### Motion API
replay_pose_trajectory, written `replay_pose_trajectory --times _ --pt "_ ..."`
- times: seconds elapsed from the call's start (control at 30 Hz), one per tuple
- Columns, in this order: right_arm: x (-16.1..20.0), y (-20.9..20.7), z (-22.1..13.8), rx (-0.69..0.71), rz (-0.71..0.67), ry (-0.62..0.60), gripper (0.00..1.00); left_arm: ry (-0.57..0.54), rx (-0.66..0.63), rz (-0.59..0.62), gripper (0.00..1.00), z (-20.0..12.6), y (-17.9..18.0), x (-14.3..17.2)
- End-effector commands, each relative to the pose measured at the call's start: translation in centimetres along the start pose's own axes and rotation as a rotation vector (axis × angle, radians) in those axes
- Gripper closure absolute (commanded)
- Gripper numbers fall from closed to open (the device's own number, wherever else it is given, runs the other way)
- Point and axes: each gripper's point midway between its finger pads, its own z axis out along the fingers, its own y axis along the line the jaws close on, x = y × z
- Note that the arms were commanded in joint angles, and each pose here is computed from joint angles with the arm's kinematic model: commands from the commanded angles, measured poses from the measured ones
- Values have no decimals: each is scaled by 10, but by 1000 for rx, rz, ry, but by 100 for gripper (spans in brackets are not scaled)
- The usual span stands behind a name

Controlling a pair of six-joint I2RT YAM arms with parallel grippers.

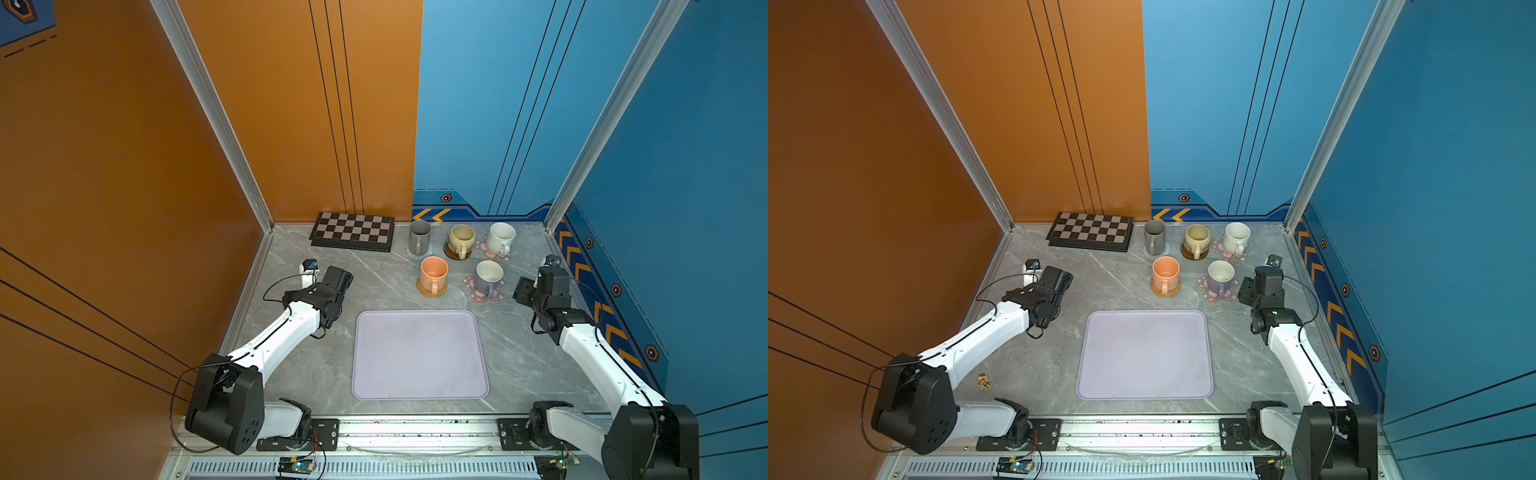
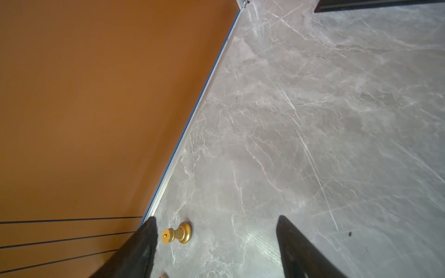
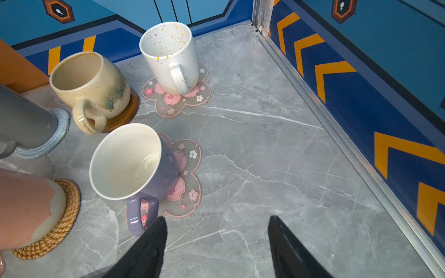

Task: Place cups on coasters
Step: Reset both arms

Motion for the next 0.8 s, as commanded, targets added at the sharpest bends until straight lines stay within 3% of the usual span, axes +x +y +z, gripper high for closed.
replay_pose_trajectory --times 0.0,0.1,0.2,0.33,0.53,0.77 --pt "-8 3 6 -21 -13 -50 29 -92 -51 -98 17 1 13 -16" --pt "-7 2 9 -19 -15 -76 23 -141 -50 -136 15 4 15 -17" --pt "-9 0 10 -13 -5 -104 22 -216 -9 -179 2 3 12 -23" --pt "-7 2 11 -40 6 -140 21 -266 8 -201 2 0 15 -27" --pt "-7 6 8 -48 -36 -221 1 -261 1 -187 2 12 11 -25" --pt "-4 5 6 -6 -94 -321 0 -251 -60 -106 2 28 -3 -24"
